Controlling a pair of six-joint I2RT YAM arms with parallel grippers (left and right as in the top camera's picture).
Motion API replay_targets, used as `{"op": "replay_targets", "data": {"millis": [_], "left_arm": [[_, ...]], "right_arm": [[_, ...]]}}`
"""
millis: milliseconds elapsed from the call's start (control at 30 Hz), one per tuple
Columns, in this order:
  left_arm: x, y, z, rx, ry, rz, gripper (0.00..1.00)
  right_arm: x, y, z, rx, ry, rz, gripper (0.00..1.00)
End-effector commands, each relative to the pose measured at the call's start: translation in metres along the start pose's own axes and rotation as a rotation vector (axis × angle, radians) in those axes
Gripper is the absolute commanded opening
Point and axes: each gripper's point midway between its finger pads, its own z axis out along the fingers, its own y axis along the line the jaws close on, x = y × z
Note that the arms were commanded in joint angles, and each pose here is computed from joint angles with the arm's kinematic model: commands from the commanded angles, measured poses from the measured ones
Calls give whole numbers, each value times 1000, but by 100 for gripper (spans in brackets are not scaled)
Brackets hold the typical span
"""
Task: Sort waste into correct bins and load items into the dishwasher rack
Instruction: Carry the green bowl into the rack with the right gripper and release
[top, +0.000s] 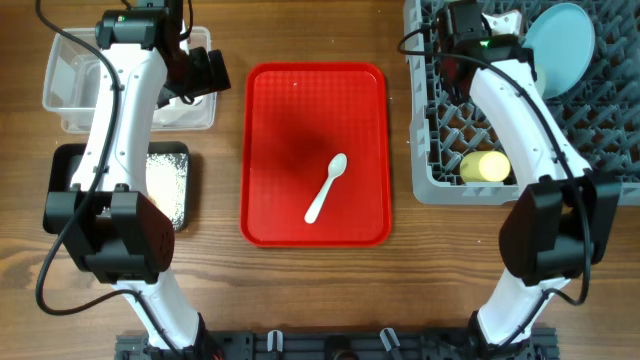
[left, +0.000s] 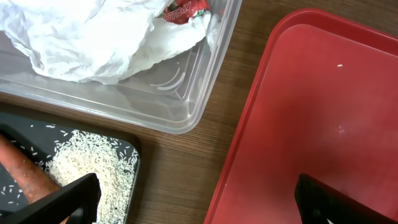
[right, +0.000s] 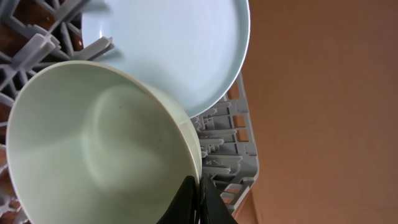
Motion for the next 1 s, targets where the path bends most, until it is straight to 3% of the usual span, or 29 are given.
{"op": "replay_targets", "data": {"millis": [0, 467, 967], "left_arm": [[-4, 3, -13, 2, -34, -16, 100], [-4, 3, -13, 2, -34, -16, 100], [-4, 3, -13, 2, -34, -16, 100]], "right_arm": [[2, 7, 8, 57, 13, -40, 4], [6, 22, 0, 46, 13, -131, 4], [21, 63, -18, -159, 43, -224, 5]]}}
